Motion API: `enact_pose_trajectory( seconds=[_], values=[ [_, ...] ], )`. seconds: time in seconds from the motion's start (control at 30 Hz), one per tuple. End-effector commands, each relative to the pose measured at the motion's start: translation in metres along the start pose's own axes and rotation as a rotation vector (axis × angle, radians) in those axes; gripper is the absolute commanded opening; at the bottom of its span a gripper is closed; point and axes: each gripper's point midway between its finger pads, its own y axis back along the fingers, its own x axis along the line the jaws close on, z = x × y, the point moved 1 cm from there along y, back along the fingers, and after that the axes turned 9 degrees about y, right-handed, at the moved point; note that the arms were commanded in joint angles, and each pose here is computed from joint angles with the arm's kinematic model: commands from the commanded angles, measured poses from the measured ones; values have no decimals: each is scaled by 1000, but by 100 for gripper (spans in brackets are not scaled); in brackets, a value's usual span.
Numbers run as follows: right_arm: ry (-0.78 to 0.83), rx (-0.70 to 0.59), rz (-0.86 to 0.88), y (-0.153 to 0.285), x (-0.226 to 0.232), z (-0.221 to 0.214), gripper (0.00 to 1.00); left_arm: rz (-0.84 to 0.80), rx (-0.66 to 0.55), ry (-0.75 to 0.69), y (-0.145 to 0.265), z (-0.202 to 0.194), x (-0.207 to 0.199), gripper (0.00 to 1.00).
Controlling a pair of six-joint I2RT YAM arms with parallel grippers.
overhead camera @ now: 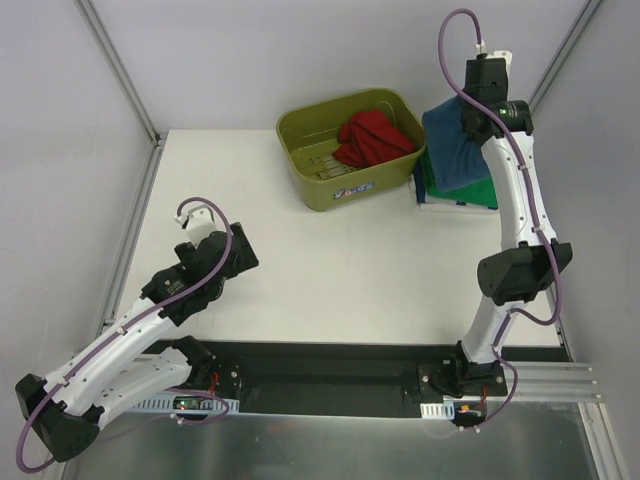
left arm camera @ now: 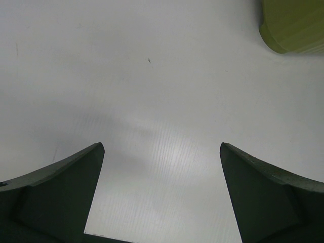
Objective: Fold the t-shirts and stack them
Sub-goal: Put the neatly folded tshirt into the corner of the board with the right arm
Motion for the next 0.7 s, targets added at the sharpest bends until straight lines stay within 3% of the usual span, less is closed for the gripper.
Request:
enact_pose_trajectory(
  seconds=[0.0, 0.3, 0.67],
  values=[
    [-155, -84, 25, -20, 0, 25, 1, 17, -32, 39, 3, 11, 2, 99],
    [-218, -28, 80, -86, 25, 14, 1, 38, -3, 59, 3, 3, 7, 99],
    [-268, 101, 18, -137, 5, -32, 0, 62, 4, 45, -1, 2, 6, 99]
  ],
)
